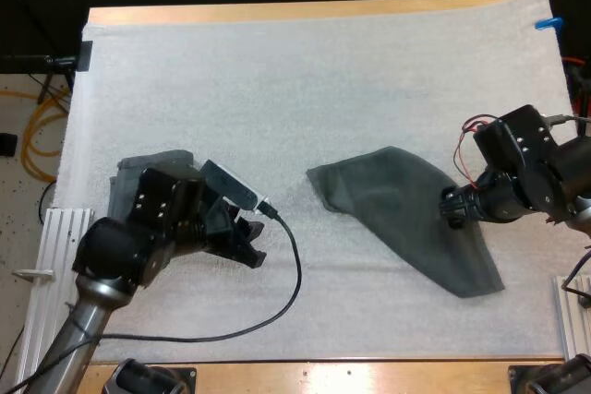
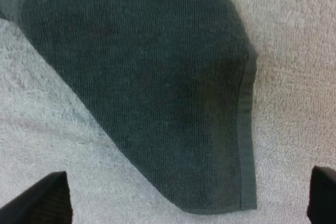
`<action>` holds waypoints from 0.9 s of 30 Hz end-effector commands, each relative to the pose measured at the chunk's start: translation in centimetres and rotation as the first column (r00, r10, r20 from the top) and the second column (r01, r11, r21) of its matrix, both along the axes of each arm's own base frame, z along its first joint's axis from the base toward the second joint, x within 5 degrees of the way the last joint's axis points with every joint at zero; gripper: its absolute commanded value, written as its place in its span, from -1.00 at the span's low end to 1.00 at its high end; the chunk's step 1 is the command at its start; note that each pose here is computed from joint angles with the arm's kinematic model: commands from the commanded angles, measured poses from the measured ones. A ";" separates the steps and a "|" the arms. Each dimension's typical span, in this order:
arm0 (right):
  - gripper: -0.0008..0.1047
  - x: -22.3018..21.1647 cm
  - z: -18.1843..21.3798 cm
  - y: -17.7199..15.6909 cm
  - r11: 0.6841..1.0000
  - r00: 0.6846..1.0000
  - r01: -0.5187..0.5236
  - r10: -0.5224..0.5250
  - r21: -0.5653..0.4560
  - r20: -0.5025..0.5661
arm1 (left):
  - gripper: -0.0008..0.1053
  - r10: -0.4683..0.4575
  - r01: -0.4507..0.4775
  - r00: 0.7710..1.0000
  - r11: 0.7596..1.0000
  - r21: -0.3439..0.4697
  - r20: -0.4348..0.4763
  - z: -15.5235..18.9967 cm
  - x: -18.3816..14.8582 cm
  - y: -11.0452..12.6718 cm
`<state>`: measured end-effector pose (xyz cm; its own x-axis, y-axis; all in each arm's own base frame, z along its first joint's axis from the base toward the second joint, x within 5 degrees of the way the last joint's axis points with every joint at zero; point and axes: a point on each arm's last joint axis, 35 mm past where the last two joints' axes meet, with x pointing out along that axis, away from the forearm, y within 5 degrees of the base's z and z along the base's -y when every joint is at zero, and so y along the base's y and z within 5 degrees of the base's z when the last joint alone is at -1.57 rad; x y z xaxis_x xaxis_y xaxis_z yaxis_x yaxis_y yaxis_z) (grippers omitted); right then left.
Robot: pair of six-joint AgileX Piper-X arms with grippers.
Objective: Pick towel from pile fold and stack
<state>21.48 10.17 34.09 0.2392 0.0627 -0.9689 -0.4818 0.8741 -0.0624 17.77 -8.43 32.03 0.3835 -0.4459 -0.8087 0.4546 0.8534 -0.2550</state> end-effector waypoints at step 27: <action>0.32 -4.5 -16.8 -2.3 0.991 0.974 0.094 -0.111 -0.094 -0.197 | -0.16 -0.058 0.053 0.992 0.997 -0.050 -0.111 -0.4 -0.9 -0.1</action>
<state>16.74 7.83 17.23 0.0059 -0.0507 -0.9987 -0.4138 0.9091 -0.0486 17.15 -8.45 31.53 0.2826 -0.4819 -0.8294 0.4577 0.8276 -0.3249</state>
